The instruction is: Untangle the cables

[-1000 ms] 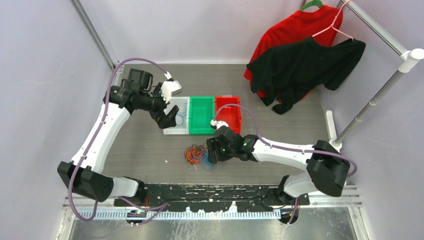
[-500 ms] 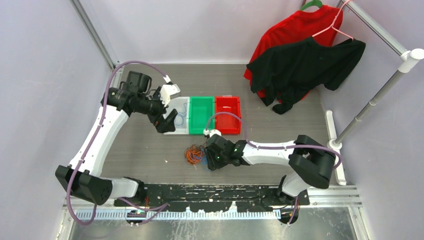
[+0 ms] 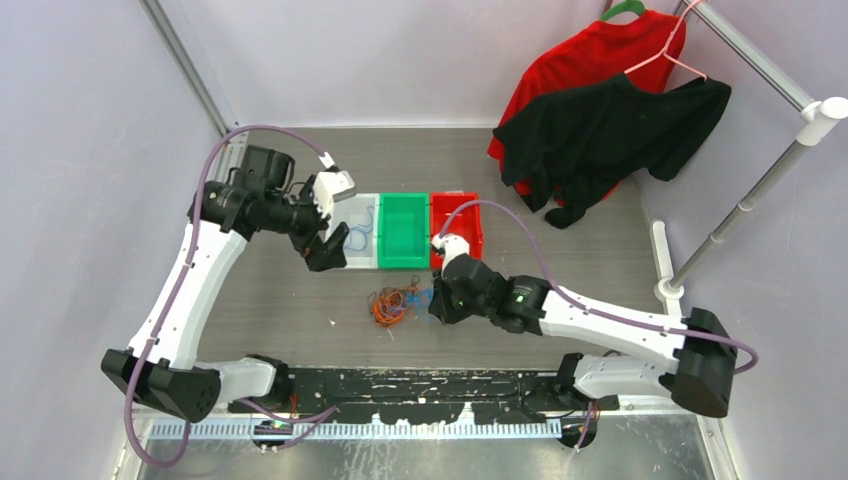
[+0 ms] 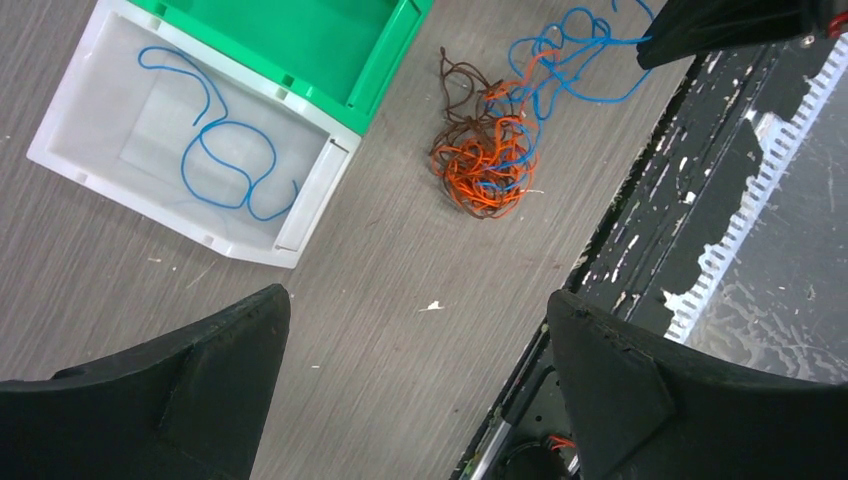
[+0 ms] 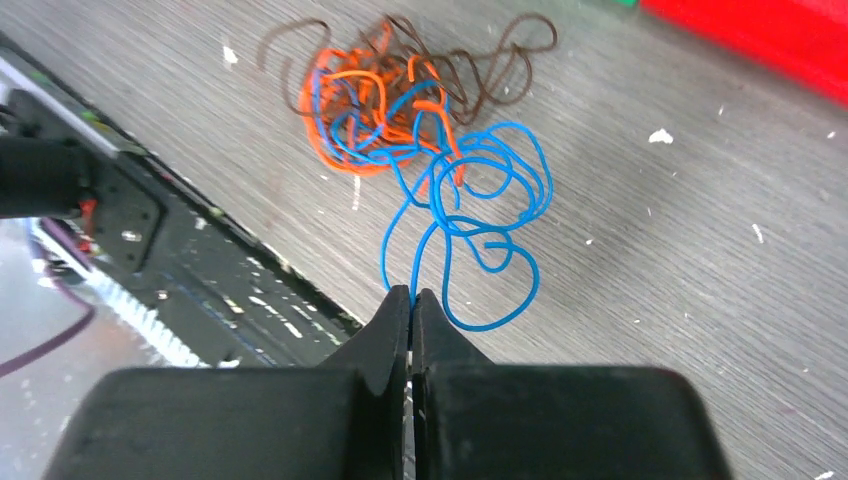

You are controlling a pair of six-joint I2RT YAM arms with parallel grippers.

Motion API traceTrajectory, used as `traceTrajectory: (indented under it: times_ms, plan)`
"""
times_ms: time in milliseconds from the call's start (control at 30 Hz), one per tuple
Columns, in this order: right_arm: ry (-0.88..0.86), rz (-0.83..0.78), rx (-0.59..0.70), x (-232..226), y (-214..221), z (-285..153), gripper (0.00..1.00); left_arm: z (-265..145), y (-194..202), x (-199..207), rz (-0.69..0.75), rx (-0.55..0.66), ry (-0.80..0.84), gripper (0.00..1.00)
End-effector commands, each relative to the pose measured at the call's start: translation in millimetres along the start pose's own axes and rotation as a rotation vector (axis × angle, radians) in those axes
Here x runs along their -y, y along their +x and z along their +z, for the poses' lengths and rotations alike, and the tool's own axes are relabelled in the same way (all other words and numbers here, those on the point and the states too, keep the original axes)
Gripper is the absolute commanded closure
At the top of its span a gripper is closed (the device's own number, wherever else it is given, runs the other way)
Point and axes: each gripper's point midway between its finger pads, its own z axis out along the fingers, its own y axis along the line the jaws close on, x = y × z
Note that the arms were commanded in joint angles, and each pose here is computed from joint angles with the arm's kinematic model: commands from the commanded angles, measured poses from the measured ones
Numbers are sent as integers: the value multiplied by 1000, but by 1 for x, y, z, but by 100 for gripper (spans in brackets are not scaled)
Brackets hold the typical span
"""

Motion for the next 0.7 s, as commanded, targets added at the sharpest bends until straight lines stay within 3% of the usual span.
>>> traceTrajectory:
  times_ms: [0,400,667]
  plan:
    - [-44,-15,111,-20,-47,-40,99,-19,-14,18,32,61,32,0]
    - [-257,-149,313,-105,-165,-111,99,-51,-38,73,105,266,171,1]
    - [-384,-145,357,-141,-192,-119,99,-68,-56,92,186,426,174,1]
